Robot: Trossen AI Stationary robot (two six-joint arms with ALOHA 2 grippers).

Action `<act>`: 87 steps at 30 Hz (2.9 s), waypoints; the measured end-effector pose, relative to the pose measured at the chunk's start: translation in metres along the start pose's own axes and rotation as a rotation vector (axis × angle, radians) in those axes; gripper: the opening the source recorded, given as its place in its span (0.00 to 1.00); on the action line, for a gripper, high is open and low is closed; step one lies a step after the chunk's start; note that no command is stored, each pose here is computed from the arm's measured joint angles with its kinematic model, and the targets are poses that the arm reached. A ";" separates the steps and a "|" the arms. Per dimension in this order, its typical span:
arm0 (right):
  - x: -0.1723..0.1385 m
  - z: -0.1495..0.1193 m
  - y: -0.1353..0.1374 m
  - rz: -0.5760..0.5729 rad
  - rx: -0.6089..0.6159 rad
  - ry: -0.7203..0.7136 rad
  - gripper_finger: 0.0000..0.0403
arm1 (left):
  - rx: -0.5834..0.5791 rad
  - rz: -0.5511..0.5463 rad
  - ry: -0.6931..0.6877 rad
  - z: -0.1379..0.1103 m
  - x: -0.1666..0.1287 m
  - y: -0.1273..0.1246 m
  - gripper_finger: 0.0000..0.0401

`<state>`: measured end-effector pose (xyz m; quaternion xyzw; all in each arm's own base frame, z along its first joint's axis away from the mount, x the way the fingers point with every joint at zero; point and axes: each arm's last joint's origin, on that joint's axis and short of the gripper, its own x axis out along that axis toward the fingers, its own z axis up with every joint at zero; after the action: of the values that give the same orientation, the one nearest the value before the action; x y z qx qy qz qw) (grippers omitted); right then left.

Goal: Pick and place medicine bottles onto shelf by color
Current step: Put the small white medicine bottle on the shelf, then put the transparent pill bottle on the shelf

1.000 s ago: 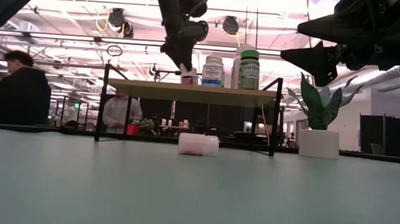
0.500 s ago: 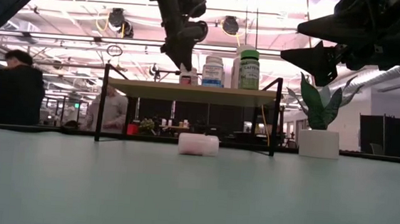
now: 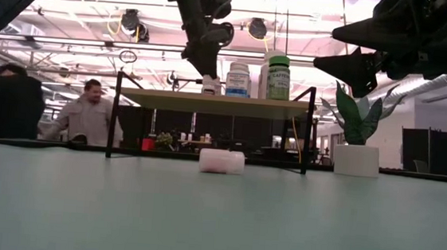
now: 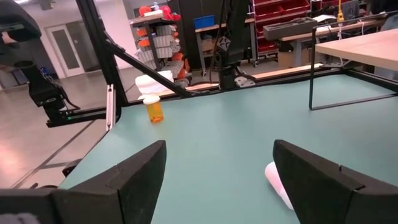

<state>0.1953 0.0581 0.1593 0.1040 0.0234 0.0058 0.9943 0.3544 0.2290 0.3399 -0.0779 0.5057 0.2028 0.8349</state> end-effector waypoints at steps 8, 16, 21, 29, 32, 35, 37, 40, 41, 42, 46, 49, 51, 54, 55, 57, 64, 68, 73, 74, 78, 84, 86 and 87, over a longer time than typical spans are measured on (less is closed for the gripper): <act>0.000 0.000 0.000 0.000 0.000 0.000 0.71 | 0.043 0.027 0.001 -0.001 -0.010 -0.006 0.46; 0.000 0.000 0.000 -0.003 0.003 0.004 0.71 | 0.008 0.190 -0.123 -0.010 -0.081 -0.014 0.46; 0.000 0.000 0.000 -0.004 0.022 0.003 0.71 | -0.017 0.153 -0.203 -0.029 -0.136 -0.035 0.46; 0.000 0.000 0.000 -0.002 0.053 -0.001 0.71 | 0.086 -0.014 -0.187 -0.062 -0.138 -0.121 0.46; 0.000 0.000 0.000 0.000 0.061 -0.004 0.71 | 0.166 -0.083 -0.233 -0.074 -0.105 -0.167 0.46; 0.000 0.000 0.000 0.003 0.072 -0.003 0.71 | 0.241 -0.153 -0.299 -0.090 -0.063 -0.210 0.46; 0.000 0.000 0.000 0.004 0.079 -0.003 0.71 | 0.279 -0.188 -0.342 -0.102 -0.035 -0.233 0.46; 0.000 0.000 0.000 0.004 0.079 -0.001 0.71 | 0.298 -0.189 -0.327 -0.118 0.003 -0.248 0.46; 0.000 0.000 0.000 0.004 0.077 0.000 0.71 | 0.296 -0.178 -0.316 -0.121 0.012 -0.248 0.46; 0.000 0.000 0.000 0.005 0.077 -0.004 0.71 | 0.293 -0.159 -0.298 -0.123 0.021 -0.247 0.46; 0.000 0.001 0.000 0.005 0.069 -0.014 0.71 | 0.248 -0.112 -0.246 -0.123 0.059 -0.239 0.48; 0.000 0.002 0.000 0.006 0.066 -0.019 0.71 | 0.233 -0.147 -0.212 -0.123 0.086 -0.238 0.52; 0.000 0.002 0.001 0.008 0.064 -0.023 0.71 | 0.237 -0.201 -0.165 -0.126 0.101 -0.238 0.57; 0.000 0.002 0.000 0.006 0.059 -0.018 0.71 | 0.243 -0.218 -0.097 -0.132 0.119 -0.237 0.63; 0.000 0.001 0.000 0.004 0.056 -0.011 0.71 | 0.240 -0.215 -0.092 -0.132 0.122 -0.236 0.65; 0.000 0.000 0.000 0.002 0.053 -0.002 0.71 | 0.240 -0.204 -0.067 -0.134 0.127 -0.232 0.68; 0.000 -0.001 0.000 0.000 0.050 0.005 0.71 | 0.210 -0.218 -0.035 -0.133 0.133 -0.222 0.64; 0.000 -0.001 0.000 0.000 0.047 0.005 0.71 | 0.204 -0.223 -0.038 -0.132 0.133 -0.221 0.49; 0.000 -0.002 0.000 -0.004 0.035 0.017 0.71 | 0.158 -0.227 -0.047 -0.130 0.133 -0.220 0.34; 0.000 -0.002 -0.001 -0.005 0.032 0.021 0.71 | 0.143 -0.228 -0.050 -0.129 0.132 -0.220 0.33; 0.000 -0.002 0.000 0.004 0.011 0.026 0.71 | 0.125 -0.250 -0.110 -0.122 0.119 -0.219 0.36; 0.000 0.001 0.001 0.032 0.030 -0.009 0.71 | 0.170 -0.308 -0.240 -0.113 0.067 -0.228 0.39; 0.000 0.004 0.002 0.039 0.039 -0.037 0.71 | 0.211 -0.339 -0.311 -0.111 0.046 -0.235 0.36; 0.000 0.006 0.002 0.042 0.041 -0.051 0.71 | 0.230 -0.355 -0.346 -0.111 0.034 -0.238 0.35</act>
<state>0.1953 0.0589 0.1652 0.1252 -0.0038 0.0238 0.9918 0.3773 -0.0154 0.2392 -0.0344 0.3535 0.0047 0.9348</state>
